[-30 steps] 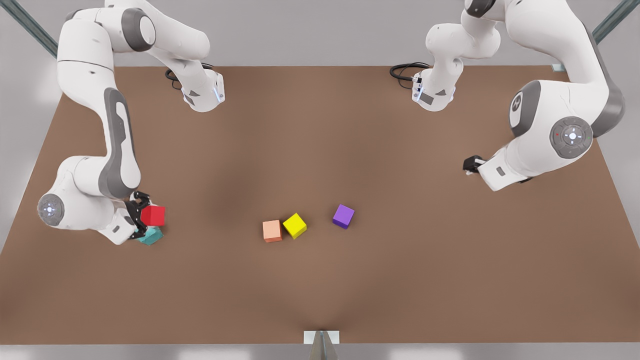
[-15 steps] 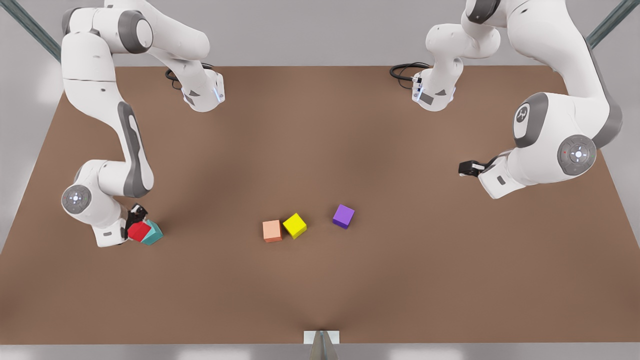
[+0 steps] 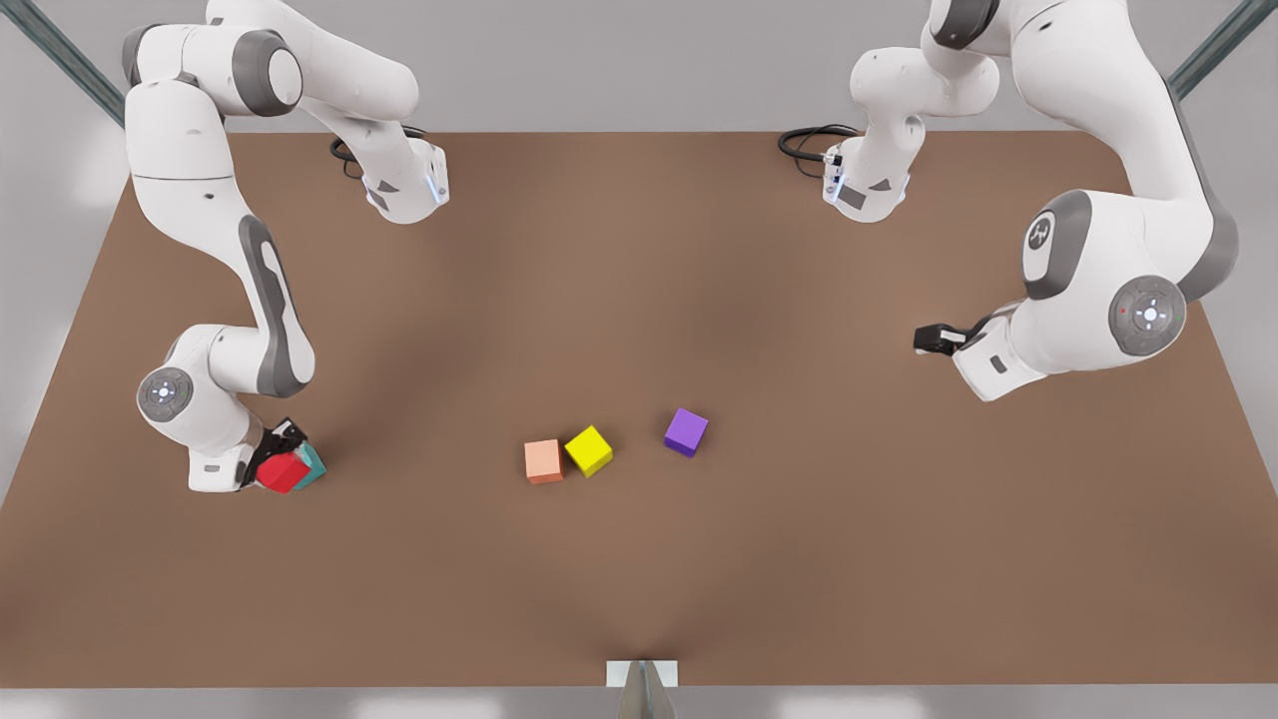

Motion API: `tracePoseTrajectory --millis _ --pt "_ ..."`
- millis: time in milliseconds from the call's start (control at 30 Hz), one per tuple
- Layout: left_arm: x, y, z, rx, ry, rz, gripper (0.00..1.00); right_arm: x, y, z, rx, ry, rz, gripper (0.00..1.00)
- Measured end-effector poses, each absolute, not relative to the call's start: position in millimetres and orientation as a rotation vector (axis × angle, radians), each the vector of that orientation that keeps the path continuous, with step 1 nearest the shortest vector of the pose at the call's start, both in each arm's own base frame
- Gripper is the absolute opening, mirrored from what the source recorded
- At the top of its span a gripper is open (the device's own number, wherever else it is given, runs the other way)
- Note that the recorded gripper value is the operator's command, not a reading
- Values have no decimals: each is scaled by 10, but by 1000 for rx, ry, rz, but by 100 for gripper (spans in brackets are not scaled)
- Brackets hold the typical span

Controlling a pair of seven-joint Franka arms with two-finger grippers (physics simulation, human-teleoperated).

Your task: Pick up red wooden cube and pass to hand red wooden cube and place in blue wooden cube

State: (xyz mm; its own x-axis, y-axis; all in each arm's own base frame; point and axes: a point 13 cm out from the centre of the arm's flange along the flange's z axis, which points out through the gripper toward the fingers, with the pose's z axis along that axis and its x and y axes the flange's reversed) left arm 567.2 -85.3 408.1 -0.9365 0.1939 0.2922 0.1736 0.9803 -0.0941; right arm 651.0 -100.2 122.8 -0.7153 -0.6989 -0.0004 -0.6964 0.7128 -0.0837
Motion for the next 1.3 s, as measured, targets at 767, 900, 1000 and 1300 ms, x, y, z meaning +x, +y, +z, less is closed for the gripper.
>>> tracePoseTrajectory --millis 767,900,1000,1300 --pt "5680 -841 4045 -252 -2818 93 100 7114 -645 2471 -909 2888 -76 100" --pt "5734 -819 4102 -246 -2836 94 100 6993 -497 2954 -733 3040 35 100" --pt "5872 -775 4231 -231 -2881 106 100 6945 -498 3665 -659 3098 -100 100" --pt "6055 -572 4141 -141 -2899 220 100 5455 -374 4852 -303 3290 -116 100"
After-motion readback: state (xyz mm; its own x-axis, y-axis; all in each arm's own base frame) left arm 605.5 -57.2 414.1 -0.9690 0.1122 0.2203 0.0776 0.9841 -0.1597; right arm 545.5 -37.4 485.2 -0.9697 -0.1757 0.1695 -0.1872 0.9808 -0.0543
